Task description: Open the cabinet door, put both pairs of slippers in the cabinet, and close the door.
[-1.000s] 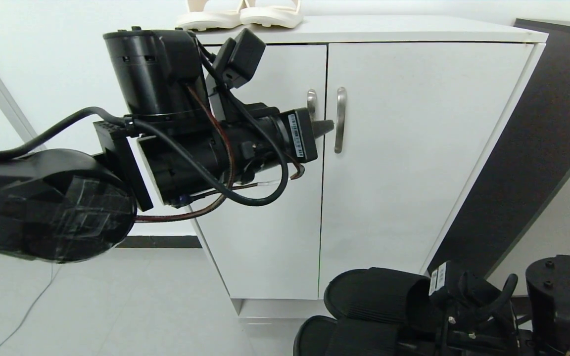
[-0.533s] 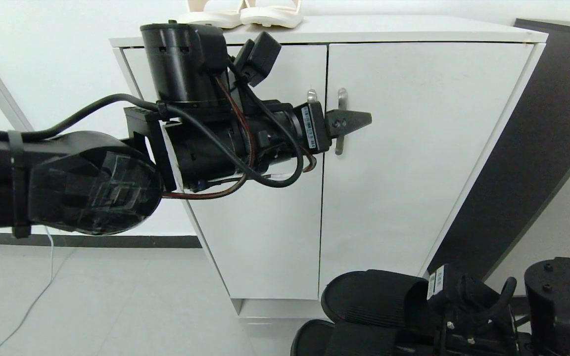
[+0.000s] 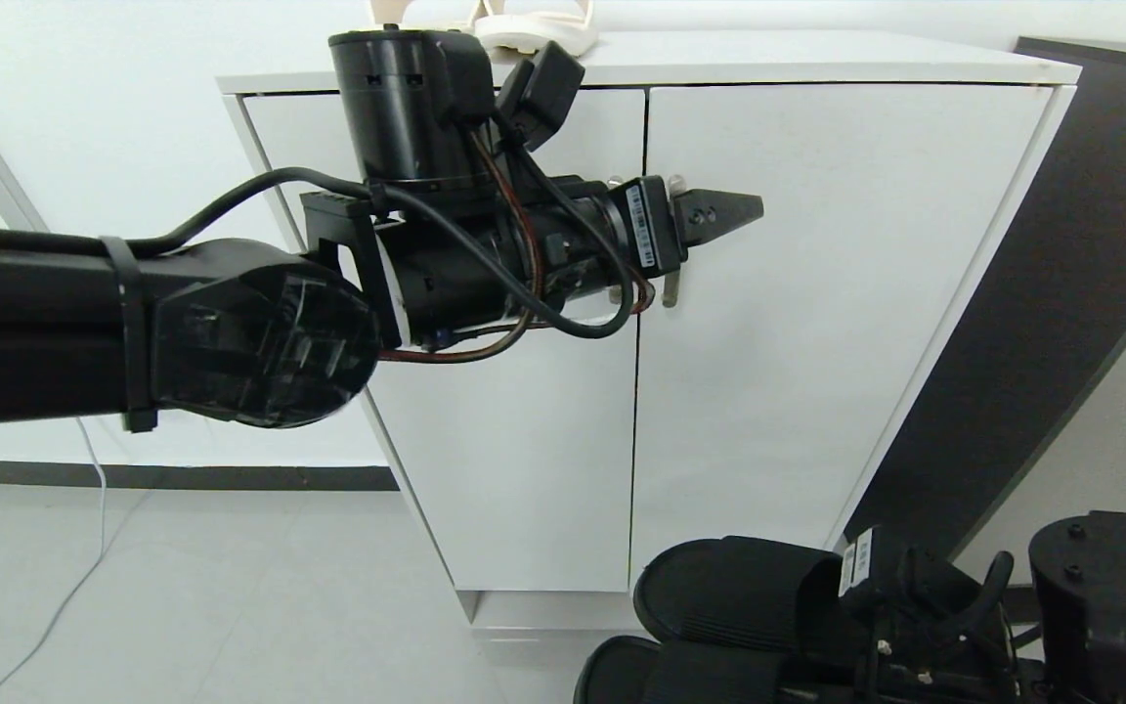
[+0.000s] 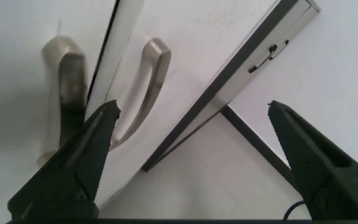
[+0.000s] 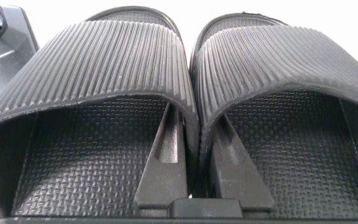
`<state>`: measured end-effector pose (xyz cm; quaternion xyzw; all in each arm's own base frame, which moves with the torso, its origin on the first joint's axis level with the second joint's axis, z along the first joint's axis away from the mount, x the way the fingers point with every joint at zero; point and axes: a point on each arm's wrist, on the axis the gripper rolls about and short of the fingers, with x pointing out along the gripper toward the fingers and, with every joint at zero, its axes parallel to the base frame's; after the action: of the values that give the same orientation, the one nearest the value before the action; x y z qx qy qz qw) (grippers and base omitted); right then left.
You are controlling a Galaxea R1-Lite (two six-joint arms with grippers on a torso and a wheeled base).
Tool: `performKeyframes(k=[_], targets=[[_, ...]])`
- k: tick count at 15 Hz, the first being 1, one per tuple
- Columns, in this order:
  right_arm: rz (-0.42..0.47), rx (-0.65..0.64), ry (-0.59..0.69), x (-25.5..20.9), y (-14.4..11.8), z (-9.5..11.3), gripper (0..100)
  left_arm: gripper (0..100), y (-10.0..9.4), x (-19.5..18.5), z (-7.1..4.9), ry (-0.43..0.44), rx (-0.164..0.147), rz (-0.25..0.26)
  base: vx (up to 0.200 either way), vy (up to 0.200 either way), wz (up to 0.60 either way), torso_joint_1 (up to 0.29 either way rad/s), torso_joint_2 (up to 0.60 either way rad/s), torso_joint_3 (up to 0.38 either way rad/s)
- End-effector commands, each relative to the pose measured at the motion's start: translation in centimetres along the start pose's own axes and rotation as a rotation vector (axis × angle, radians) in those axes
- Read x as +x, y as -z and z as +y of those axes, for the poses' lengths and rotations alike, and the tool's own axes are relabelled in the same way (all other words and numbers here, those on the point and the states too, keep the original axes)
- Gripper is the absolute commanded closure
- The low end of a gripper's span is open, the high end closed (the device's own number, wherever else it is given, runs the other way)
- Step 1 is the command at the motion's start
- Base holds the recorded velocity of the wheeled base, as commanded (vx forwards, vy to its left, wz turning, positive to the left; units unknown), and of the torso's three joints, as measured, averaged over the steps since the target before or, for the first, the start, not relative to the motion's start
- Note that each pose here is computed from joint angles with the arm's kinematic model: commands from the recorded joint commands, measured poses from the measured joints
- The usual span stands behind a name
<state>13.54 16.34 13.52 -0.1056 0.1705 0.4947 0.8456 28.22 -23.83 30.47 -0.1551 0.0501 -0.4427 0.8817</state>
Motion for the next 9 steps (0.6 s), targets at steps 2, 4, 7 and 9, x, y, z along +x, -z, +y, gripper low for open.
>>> performKeyframes(k=[2, 4, 7, 9], targets=[[0.003, 0.001, 0.000, 0.07, 0.06, -0.03, 100, 0, 0.58, 1.71, 0.90, -0.015, -0.002, 0.004, 0.000, 0.000, 0.00, 0.000, 0.00, 0.000], [0.003, 0.000, -0.001, 0.07, 0.06, 0.01, 100, 0, 0.75, 2.11, 1.33, -0.022, -0.002, 0.005, 0.000, 0.000, 0.00, 0.000, 0.00, 0.000], [0.006, 0.001, -0.003, 0.10, 0.12, 0.01, 100, 100, 0.84, 2.11, 1.36, -0.023, -0.003, 0.008, 0.000, 0.000, 0.00, 0.000, 0.00, 0.000], [0.008, 0.002, -0.002, 0.12, 0.15, -0.03, 100, 100, 0.70, 1.94, 1.27, -0.023, -0.002, 0.005, 0.000, 0.000, 0.00, 0.000, 0.00, 0.000]])
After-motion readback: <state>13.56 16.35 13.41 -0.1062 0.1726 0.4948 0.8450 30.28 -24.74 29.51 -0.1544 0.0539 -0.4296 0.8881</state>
